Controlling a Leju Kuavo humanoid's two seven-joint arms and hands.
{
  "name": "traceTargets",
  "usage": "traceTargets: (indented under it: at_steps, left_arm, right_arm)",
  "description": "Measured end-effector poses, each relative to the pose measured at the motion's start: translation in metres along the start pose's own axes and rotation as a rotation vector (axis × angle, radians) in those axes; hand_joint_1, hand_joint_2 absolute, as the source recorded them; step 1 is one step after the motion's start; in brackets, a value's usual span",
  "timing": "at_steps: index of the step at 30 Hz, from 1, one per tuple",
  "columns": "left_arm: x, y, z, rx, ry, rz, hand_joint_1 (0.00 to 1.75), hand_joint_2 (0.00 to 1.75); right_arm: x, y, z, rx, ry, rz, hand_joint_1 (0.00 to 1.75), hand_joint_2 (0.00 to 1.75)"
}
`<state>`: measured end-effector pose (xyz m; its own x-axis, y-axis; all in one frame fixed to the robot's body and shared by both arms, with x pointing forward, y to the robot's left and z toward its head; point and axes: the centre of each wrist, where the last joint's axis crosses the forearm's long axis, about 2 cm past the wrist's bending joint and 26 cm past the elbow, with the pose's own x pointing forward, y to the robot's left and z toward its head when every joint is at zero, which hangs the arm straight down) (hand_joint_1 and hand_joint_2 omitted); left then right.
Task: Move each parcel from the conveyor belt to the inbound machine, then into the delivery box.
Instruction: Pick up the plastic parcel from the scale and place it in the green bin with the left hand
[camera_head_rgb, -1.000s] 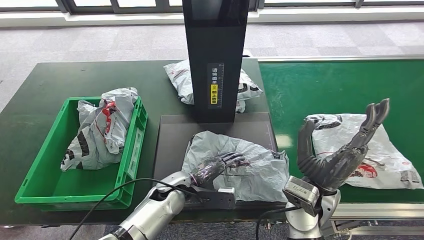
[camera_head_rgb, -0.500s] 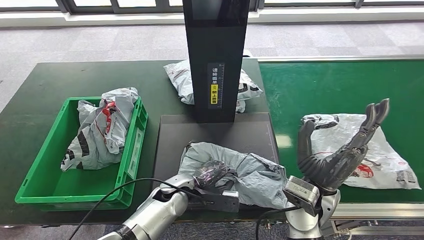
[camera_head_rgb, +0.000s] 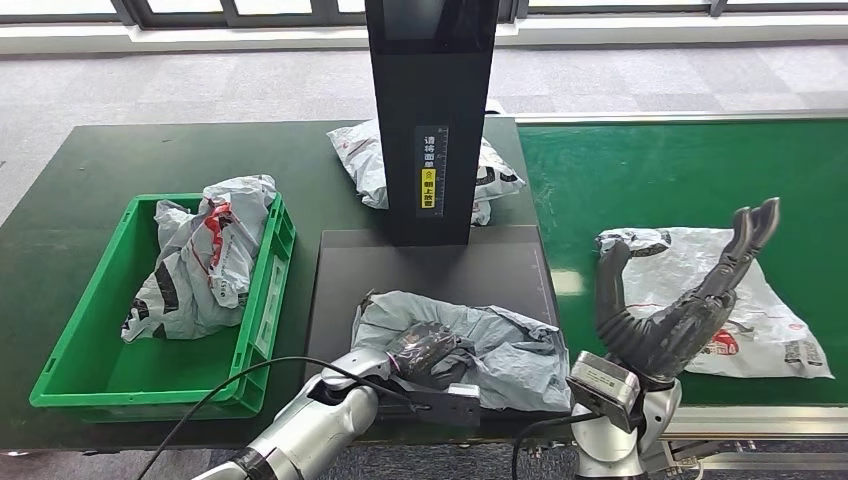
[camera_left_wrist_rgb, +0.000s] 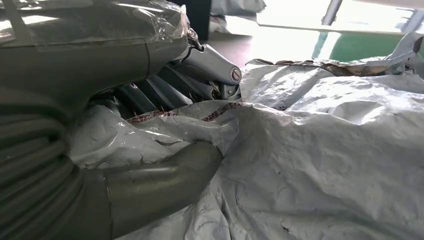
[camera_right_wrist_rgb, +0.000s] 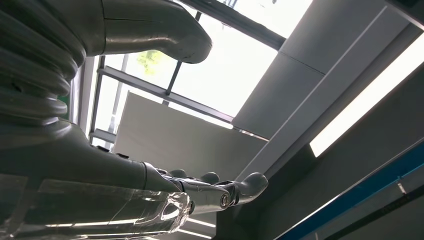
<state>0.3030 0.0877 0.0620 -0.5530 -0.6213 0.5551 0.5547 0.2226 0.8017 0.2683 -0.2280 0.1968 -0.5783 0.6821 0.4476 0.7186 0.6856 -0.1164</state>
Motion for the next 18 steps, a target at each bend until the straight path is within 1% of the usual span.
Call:
traceTargets:
  at_steps: [3,5,7,9,18]
  left_arm:
    - [0.0,0.003,0.0,0.068,0.046,-0.074,1.75,1.75]
    - [0.002,0.008,0.0,0.184,0.07,-0.161,1.75,1.75]
    - [0.006,0.017,0.0,0.335,0.067,-0.246,1.75,1.75]
    - [0.009,0.024,0.0,0.422,0.054,-0.286,1.75,1.75]
    - [0.014,0.032,0.0,0.468,0.038,-0.299,1.75,1.75]
  right_arm:
    - [-0.002,-0.002,0.001,0.0,0.003,0.009,0.0,1.75]
    - [-0.002,-0.003,0.001,0.0,0.0,0.018,0.0,1.75]
    - [-0.003,-0.006,0.0,-0.004,-0.003,0.03,0.0,1.75]
    - [-0.004,-0.008,-0.001,-0.009,-0.005,0.038,0.0,1.75]
    - [-0.005,-0.011,-0.001,-0.017,-0.004,0.05,0.0,1.75]
